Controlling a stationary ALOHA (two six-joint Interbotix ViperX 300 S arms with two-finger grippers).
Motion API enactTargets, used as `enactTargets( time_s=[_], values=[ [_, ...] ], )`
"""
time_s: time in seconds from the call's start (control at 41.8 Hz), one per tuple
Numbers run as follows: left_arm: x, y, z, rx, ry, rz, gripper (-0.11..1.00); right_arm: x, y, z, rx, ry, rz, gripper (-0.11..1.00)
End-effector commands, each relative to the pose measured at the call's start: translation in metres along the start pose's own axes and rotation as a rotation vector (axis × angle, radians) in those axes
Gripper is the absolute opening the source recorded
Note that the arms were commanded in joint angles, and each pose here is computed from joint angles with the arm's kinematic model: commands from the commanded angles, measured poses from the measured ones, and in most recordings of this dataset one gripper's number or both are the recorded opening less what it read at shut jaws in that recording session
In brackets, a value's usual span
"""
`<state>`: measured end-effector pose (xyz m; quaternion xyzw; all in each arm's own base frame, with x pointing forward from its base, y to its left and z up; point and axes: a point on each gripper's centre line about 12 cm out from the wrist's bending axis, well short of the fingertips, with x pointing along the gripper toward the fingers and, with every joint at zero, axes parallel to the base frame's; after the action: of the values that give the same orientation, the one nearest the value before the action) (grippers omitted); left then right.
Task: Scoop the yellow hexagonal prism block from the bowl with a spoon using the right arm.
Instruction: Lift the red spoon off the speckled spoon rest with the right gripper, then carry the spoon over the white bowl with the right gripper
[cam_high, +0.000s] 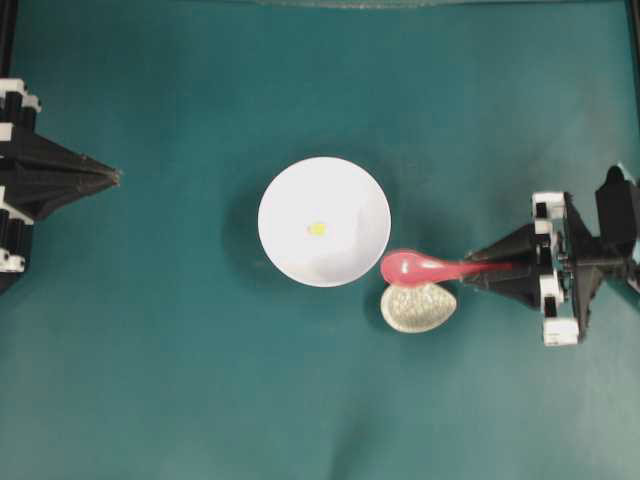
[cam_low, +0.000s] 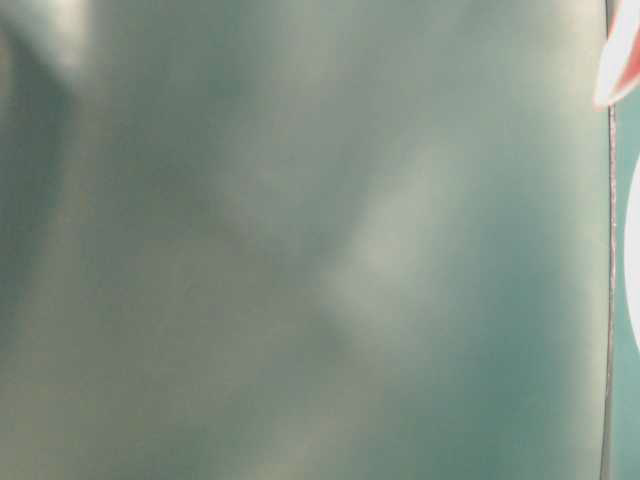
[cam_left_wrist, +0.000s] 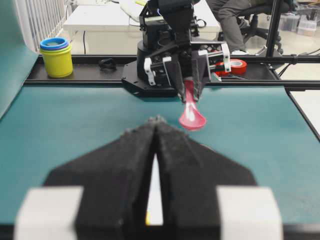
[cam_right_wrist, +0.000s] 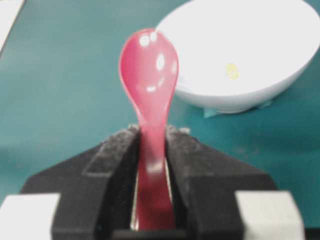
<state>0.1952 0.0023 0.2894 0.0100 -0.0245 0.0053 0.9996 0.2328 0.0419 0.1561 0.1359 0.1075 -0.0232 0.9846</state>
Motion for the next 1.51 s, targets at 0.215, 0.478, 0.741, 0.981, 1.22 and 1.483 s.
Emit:
enactTargets(
  time_s=[0.215, 0.478, 0.741, 0.981, 1.22, 1.483],
  values=[
    [0.003, 0.0, 0.01, 0.003, -0.025, 0.001, 0.01, 0.019, -0.001, 0.057, -0.007, 0.134, -0.015, 0.23],
    [0.002, 0.0, 0.009, 0.002, -0.023, 0.001, 0.01, 0.036, -0.022, 0.089, 0.015, 0.31, -0.059, 0.23],
    [0.003, 0.0, 0.009, 0.0, -0.021, 0.001, 0.01, 0.055, -0.038, 0.099, 0.033, 0.453, -0.088, 0.23],
    [0.003, 0.0, 0.009, 0.002, -0.02, 0.001, 0.01, 0.079, -0.05, 0.101, 0.033, 0.57, -0.101, 0.23],
    [0.003, 0.0, 0.009, 0.0, -0.02, 0.0, 0.01, 0.105, -0.056, 0.101, 0.008, 0.689, -0.094, 0.23],
    [0.003, 0.0, 0.009, 0.0, -0.02, 0.001, 0.01, 0.12, -0.06, 0.098, -0.013, 0.742, -0.101, 0.23]
  ],
)
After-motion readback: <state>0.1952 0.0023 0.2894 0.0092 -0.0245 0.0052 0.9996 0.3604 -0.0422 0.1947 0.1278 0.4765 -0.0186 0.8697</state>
